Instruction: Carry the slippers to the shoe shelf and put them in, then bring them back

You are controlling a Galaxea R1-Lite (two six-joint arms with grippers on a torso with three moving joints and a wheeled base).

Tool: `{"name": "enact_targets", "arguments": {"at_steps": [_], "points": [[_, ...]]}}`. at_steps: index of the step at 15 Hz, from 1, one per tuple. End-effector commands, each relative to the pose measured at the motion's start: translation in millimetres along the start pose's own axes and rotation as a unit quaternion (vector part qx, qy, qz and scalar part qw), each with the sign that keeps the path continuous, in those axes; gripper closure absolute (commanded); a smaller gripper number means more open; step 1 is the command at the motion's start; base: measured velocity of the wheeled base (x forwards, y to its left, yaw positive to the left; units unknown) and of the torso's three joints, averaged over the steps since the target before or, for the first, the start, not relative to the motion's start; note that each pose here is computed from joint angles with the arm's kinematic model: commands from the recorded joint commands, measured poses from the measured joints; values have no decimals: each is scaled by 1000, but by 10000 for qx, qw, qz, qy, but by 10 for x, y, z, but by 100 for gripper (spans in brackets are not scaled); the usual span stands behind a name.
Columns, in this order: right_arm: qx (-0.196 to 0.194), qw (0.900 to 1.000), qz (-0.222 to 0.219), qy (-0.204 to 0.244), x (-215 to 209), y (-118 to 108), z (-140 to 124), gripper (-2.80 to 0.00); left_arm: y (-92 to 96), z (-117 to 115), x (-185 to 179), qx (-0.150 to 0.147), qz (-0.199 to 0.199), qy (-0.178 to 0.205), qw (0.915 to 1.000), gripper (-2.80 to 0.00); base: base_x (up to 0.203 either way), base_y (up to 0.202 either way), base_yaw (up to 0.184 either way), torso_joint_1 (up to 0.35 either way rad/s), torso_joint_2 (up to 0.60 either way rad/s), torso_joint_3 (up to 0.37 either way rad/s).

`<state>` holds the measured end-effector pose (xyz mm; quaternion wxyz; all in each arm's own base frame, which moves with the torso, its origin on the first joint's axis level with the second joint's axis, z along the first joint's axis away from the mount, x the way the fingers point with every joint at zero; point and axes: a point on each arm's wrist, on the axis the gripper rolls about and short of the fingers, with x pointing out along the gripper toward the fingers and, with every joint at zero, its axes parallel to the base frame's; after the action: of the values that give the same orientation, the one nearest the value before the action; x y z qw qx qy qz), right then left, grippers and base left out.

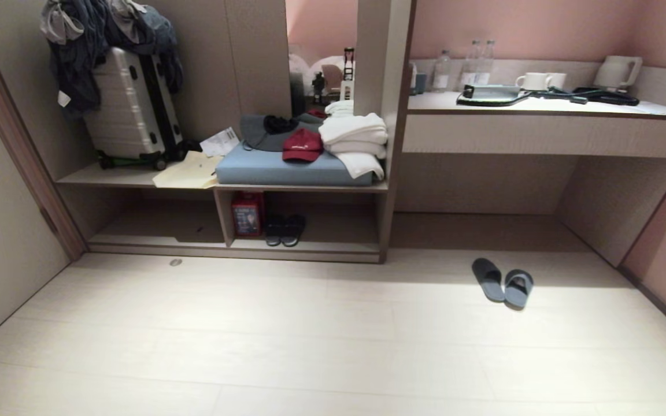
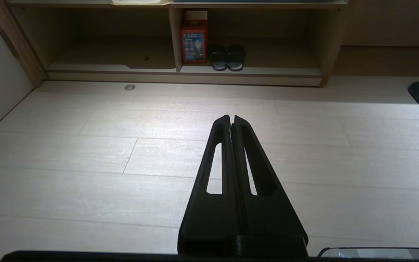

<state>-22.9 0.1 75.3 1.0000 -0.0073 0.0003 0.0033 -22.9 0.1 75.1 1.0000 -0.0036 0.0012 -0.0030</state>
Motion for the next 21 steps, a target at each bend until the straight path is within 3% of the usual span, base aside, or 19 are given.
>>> {"name": "enact_targets", "arguments": {"at_steps": [1,21], "points": [[-3,10000,13,-3,0,0,-4,0,0,-4,2,-5,-1,11,10000,0,-193,0,-2,-2,2,2],[-3,10000,3,12,2,0,-4,0,0,-4,2,-2,-1,11,10000,0,-189,8,0,1,1,3]]}}
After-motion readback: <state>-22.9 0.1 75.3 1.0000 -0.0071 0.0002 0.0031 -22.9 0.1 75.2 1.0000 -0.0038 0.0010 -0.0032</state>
